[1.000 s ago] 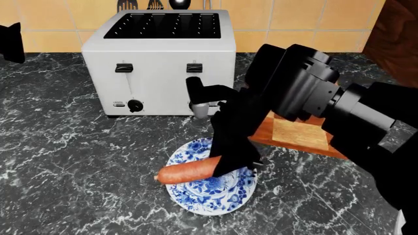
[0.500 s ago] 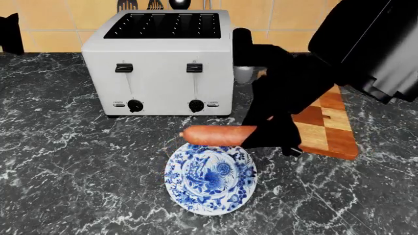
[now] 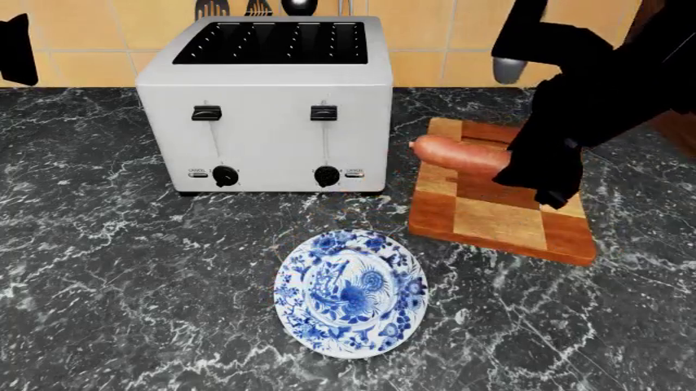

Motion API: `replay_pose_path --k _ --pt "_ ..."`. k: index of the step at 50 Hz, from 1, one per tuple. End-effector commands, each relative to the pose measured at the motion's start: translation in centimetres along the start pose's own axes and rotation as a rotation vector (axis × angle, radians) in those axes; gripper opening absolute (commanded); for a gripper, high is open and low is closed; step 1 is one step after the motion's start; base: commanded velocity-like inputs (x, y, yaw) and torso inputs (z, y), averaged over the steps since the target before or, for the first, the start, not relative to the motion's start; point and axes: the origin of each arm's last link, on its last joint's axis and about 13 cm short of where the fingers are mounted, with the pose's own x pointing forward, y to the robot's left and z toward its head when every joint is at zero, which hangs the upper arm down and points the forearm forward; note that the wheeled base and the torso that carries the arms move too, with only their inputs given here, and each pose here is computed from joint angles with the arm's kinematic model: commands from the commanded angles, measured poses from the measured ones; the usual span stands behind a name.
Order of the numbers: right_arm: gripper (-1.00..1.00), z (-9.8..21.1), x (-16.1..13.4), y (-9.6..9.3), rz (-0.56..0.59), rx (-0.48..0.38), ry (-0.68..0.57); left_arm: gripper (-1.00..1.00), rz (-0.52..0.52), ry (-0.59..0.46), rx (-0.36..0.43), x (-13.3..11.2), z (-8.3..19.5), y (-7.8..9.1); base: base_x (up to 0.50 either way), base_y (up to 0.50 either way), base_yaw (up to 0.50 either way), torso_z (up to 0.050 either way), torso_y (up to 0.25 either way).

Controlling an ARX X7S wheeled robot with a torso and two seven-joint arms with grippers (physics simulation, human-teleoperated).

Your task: Pick the sausage from the plate and place it on the cutting board. Then pick the condiment bottle from the cabinet and place it next to the cutting board.

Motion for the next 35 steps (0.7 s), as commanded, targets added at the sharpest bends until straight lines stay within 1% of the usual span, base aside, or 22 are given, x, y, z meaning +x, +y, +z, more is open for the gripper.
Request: replay_pose_path --k 1,10,14,20,25,29,35 --pt "-1.0 -1.5 -1.3 -1.2 -0.116 0.082 0.06 1.0 0.002 -0.001 -0.003 0.0 -0.1 0.0 0.0 0.0 0.0 0.0 0.0" --pt "-1.0 -2.2 -1.0 -1.8 -0.157 0.123 0.095 1.0 0.0 0.0 -0.001 -0.2 0.0 0.0 0.0 0.0 0.0 0.0 0.0" --pt "-1.0 -2.5 -0.5 -2.6 -0.209 0.135 0.106 1.0 0.001 0.0 0.003 -0.1 0.0 0.0 0.0 0.0 0.0 0.0 0.0" --pt "-1.0 -2.5 0.8 -3.6 -0.256 0.145 0.075 1.0 0.005 0.002 0.003 -0.1 0.0 0.0 0.0 0.0 0.0 0.0 0.0" --pt "-1.0 -2.1 2.2 -4.3 -0.277 0.135 0.043 1.0 0.007 0.003 0.003 -0.3 0.0 0.2 0.0 0.0 0.0 0.0 0.0" --pt "-1.0 -2.0 3.1 -4.8 -0.293 0.146 0.022 1.0 0.008 0.005 0.003 -0.4 -0.1 0.2 0.0 0.0 0.0 0.0 0.002" --pt "-1.0 -2.2 4.4 -5.0 -0.274 0.171 0.006 1.0 0.01 0.006 0.002 -0.5 -0.1 0.3 0.0 0.0 0.0 0.0 0.0"
